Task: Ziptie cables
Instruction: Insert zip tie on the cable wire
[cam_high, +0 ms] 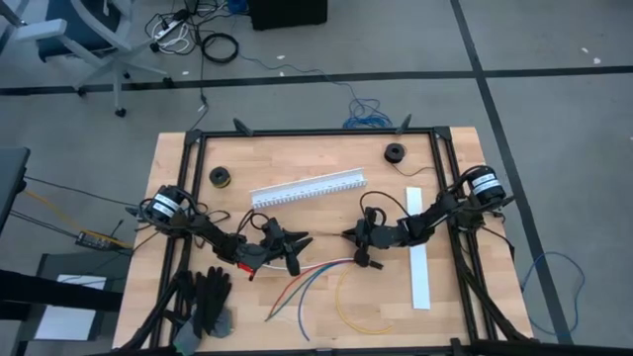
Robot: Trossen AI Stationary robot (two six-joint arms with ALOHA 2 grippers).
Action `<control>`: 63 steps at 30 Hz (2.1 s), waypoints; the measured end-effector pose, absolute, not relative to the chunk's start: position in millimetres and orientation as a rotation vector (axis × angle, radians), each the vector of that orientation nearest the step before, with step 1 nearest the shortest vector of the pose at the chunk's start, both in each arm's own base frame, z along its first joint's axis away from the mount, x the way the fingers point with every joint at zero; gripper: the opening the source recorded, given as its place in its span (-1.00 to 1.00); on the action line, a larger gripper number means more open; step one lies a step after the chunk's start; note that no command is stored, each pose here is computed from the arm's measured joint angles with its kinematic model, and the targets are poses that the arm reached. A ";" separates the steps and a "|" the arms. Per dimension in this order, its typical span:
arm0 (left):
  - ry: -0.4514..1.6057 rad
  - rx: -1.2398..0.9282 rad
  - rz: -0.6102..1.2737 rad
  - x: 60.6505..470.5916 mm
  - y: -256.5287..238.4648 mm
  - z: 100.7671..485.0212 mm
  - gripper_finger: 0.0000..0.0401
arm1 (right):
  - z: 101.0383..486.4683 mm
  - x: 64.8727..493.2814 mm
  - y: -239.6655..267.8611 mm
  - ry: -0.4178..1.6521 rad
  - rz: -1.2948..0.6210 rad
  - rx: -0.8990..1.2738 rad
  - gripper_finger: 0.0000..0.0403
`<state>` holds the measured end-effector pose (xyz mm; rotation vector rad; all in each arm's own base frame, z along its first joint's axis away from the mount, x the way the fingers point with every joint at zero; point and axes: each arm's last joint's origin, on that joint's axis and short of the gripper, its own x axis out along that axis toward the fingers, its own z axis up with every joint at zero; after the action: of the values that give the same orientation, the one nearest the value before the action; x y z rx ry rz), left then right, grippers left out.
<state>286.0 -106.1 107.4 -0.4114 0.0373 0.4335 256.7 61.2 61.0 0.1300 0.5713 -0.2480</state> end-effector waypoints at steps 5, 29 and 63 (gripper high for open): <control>0.036 -0.409 0.444 285.9 -105.7 107.3 -0.59 | 66.4 256.6 61.4 0.554 -0.238 0.130 -0.97; -0.101 -0.611 0.512 292.5 -88.6 115.5 -0.57 | 157.4 243.1 74.8 0.192 -0.428 -0.023 -1.00; -0.452 -1.031 0.520 302.3 -41.8 137.6 -0.63 | 172.1 256.4 90.3 0.262 -0.411 -0.047 -1.00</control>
<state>302.3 -41.8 137.6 -1.0310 -0.4521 0.5198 256.4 90.3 172.1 -0.0468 0.2621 -0.4107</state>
